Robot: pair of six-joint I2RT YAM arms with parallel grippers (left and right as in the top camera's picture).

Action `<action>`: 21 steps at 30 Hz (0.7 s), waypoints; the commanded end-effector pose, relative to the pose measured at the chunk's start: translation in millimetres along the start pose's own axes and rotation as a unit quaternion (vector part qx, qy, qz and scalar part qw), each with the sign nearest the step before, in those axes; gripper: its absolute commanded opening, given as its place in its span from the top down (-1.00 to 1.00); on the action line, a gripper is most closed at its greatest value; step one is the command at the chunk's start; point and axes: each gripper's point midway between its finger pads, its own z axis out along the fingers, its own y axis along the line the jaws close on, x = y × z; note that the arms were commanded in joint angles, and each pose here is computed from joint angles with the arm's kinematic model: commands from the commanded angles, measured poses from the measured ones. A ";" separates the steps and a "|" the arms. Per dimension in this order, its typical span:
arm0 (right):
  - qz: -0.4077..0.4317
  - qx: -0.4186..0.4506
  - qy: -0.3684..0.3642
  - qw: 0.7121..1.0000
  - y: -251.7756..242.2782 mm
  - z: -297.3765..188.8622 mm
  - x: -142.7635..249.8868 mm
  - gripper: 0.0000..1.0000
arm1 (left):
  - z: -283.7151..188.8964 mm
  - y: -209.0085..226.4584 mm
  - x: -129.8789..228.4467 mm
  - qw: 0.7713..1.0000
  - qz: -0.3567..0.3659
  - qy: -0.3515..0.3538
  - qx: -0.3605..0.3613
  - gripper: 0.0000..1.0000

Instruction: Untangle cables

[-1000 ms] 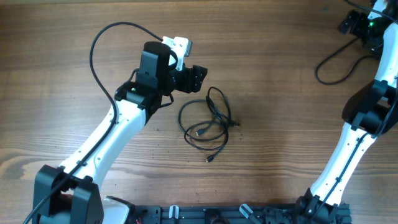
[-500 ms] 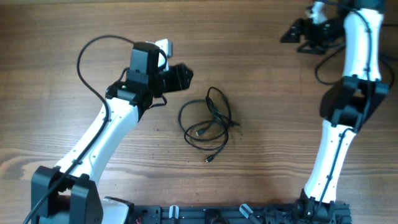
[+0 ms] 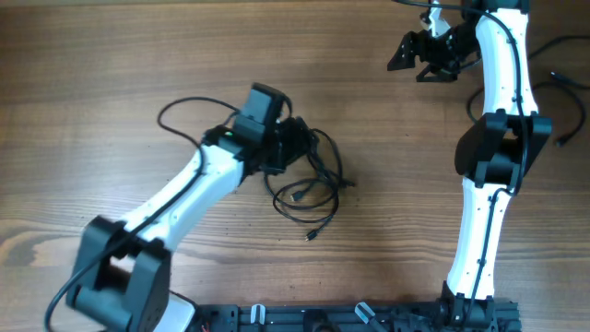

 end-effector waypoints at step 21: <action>-0.124 -0.121 -0.051 0.984 63.5 -31.2 -6.1 -0.77 | -197.2 -150.5 -72.6 0.909 0.006 -0.063 0.411 0.92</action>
